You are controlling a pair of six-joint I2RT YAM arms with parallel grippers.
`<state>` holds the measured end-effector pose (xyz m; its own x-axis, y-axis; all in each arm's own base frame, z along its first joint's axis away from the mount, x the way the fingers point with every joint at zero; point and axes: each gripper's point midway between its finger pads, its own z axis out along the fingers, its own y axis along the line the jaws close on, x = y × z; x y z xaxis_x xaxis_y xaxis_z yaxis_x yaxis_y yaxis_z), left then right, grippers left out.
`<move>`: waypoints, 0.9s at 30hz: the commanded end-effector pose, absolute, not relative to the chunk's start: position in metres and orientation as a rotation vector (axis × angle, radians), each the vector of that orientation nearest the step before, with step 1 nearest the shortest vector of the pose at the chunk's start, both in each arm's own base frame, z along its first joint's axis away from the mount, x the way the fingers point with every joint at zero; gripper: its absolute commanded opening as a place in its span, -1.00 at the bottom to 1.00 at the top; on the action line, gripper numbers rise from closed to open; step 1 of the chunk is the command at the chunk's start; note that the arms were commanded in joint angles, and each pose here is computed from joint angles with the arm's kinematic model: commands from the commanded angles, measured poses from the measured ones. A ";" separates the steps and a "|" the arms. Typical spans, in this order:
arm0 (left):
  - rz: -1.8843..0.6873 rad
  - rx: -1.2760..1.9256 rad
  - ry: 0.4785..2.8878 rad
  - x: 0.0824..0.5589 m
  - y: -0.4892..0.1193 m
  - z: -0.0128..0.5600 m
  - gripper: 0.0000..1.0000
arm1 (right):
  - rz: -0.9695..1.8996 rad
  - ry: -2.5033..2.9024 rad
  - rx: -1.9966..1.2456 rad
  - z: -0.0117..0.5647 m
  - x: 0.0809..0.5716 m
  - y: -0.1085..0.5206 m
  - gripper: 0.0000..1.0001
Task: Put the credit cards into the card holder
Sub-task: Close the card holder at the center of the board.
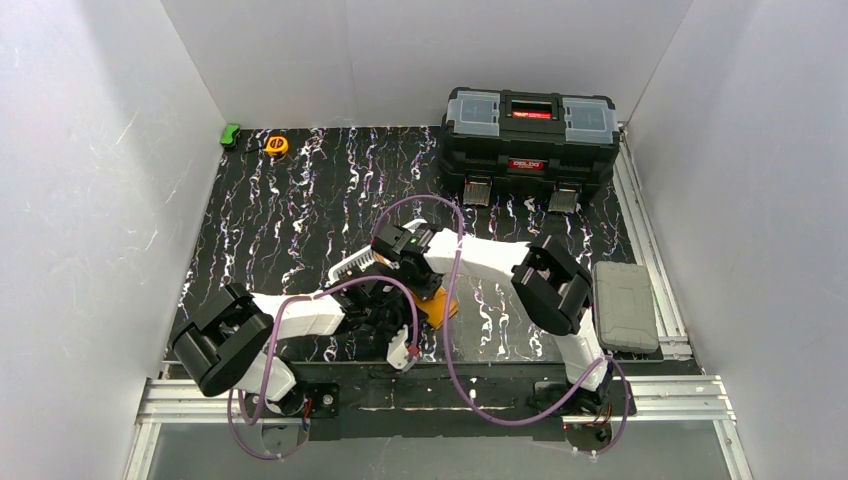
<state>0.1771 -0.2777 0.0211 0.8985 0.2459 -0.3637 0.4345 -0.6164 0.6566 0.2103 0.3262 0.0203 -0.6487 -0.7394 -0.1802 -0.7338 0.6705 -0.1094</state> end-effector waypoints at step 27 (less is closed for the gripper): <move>-0.260 2.251 0.632 0.178 -0.248 0.030 -0.75 | 0.042 2.883 -1.193 -0.066 0.141 0.294 -0.06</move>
<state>0.1828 -0.2639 0.0284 0.8910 0.2945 -0.3456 0.4539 -0.5983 0.6603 0.2106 0.3255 0.0204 -0.5986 -0.7522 -0.2755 -0.7359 0.6522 -0.1818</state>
